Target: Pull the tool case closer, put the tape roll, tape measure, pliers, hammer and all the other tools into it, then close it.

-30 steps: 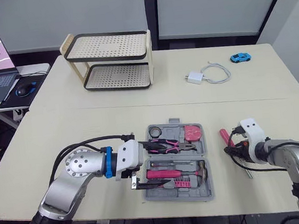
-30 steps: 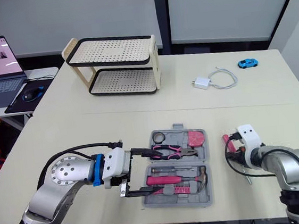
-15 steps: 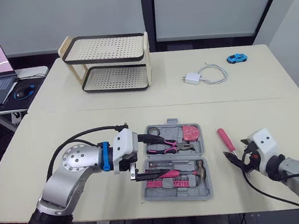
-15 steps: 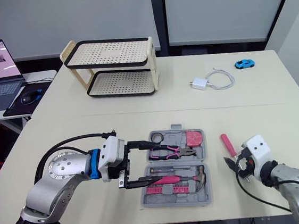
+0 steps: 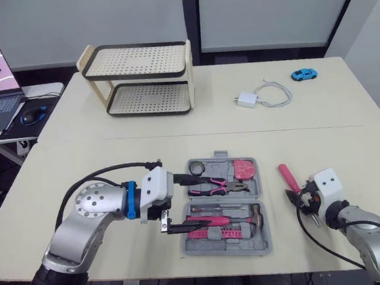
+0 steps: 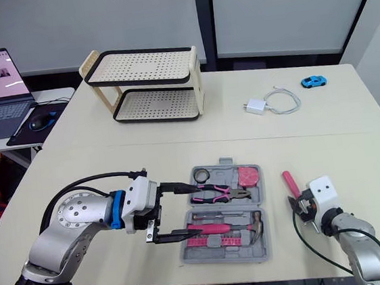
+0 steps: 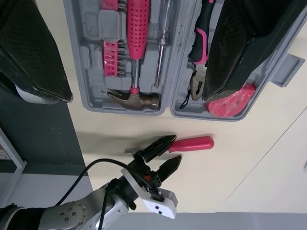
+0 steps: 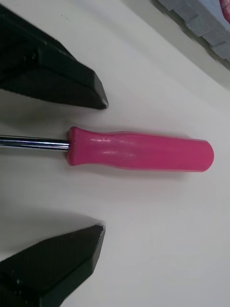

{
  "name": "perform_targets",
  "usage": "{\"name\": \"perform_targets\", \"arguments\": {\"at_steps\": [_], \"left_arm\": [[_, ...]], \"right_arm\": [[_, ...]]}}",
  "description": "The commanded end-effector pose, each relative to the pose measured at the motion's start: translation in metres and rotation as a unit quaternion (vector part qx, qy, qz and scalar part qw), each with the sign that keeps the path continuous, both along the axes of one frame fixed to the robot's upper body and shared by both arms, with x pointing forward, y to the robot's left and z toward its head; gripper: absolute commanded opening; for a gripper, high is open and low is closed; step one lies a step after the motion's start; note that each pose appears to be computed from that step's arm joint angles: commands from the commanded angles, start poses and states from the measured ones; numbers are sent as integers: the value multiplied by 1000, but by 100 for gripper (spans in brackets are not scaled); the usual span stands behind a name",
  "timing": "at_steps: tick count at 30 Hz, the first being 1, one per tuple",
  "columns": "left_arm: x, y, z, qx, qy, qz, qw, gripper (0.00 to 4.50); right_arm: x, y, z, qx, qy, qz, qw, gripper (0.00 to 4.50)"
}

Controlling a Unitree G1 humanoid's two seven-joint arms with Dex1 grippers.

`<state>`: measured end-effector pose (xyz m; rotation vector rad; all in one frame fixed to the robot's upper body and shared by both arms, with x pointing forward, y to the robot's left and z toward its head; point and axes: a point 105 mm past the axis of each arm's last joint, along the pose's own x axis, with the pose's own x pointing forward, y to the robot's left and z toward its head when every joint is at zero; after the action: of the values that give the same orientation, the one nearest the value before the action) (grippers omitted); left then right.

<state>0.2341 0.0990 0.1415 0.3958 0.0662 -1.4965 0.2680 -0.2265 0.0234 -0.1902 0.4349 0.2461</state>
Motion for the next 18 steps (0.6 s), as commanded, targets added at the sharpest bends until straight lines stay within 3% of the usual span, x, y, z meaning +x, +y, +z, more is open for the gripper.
{"name": "perform_targets", "arguments": {"at_steps": [1,13,18], "left_arm": [[-1,-1,7,0,-22,-10,1000,450],[0,7,7,4,-28,-4,1000,450],[5,15,11,-4,-36,17,999,450]], "right_arm": [[1,2,5,-2,-18,-2,1000,263],[-12,7,9,2,-29,-5,1000,78],[-12,5,30,-25,-52,28,998,68]]}}
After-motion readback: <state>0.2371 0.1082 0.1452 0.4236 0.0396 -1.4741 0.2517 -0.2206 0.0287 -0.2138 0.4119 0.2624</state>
